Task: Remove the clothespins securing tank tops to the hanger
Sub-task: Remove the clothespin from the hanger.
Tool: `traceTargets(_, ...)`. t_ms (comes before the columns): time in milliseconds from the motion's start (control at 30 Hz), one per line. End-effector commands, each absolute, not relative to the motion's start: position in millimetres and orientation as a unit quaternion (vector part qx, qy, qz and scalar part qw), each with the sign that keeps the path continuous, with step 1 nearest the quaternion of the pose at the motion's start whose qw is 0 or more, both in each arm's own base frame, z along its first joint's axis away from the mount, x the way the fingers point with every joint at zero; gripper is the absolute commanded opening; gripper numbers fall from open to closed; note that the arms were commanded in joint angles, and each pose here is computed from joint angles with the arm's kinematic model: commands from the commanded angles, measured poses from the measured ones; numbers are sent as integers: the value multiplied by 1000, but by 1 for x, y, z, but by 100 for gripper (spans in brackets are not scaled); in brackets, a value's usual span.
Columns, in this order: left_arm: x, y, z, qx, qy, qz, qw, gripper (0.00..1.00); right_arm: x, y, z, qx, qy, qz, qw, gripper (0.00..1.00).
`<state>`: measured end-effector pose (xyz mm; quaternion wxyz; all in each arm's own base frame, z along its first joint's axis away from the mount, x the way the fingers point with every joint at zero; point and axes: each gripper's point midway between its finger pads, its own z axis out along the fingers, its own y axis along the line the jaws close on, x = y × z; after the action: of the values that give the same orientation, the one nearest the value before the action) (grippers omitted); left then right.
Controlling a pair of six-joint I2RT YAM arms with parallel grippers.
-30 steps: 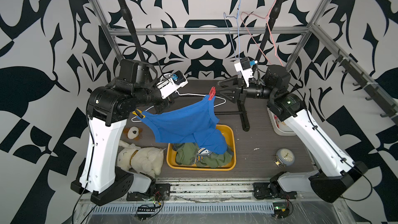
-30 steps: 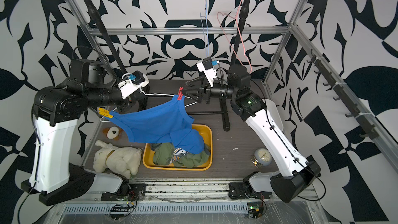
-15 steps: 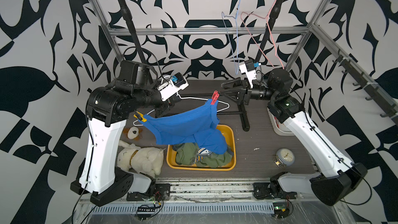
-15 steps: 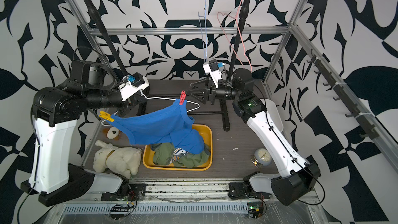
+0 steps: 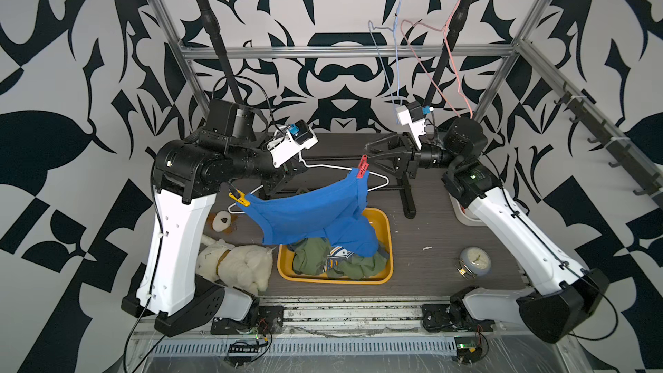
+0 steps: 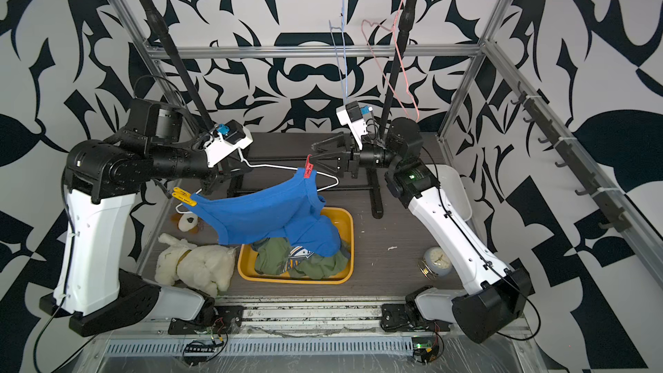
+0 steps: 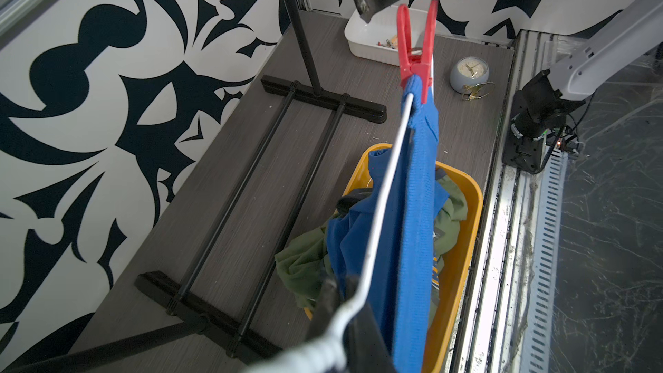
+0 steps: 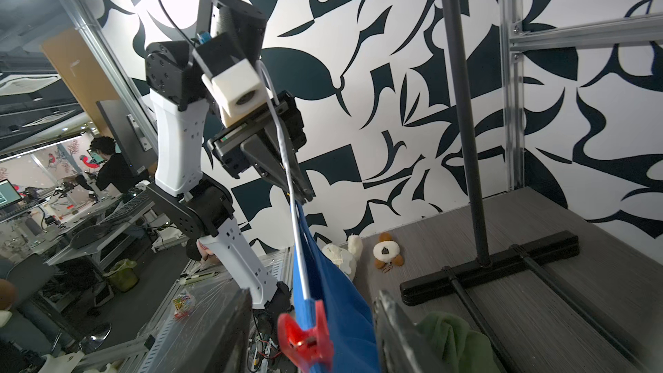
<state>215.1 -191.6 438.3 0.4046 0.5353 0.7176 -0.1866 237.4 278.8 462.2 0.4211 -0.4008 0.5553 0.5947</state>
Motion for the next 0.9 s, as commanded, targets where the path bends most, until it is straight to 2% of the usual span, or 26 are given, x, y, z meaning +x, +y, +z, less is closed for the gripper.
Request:
traceTargets(0, 209, -197, 446, 537, 708, -208, 409, 0, 219, 274, 479, -422, 523, 596, 438, 55)
traceTargets(533, 207, -198, 449, 539, 703, -211, 413, 0, 219, 283, 474, -429, 525, 604, 420, 51)
traceTargets(633, 207, -199, 450, 539, 702, -212, 413, 0, 217, 285, 472, -431, 525, 607, 413, 47)
traceTargets(867, 208, -200, 449, 540, 703, -212, 412, 0, 216, 285, 471, -432, 525, 607, 411, 32)
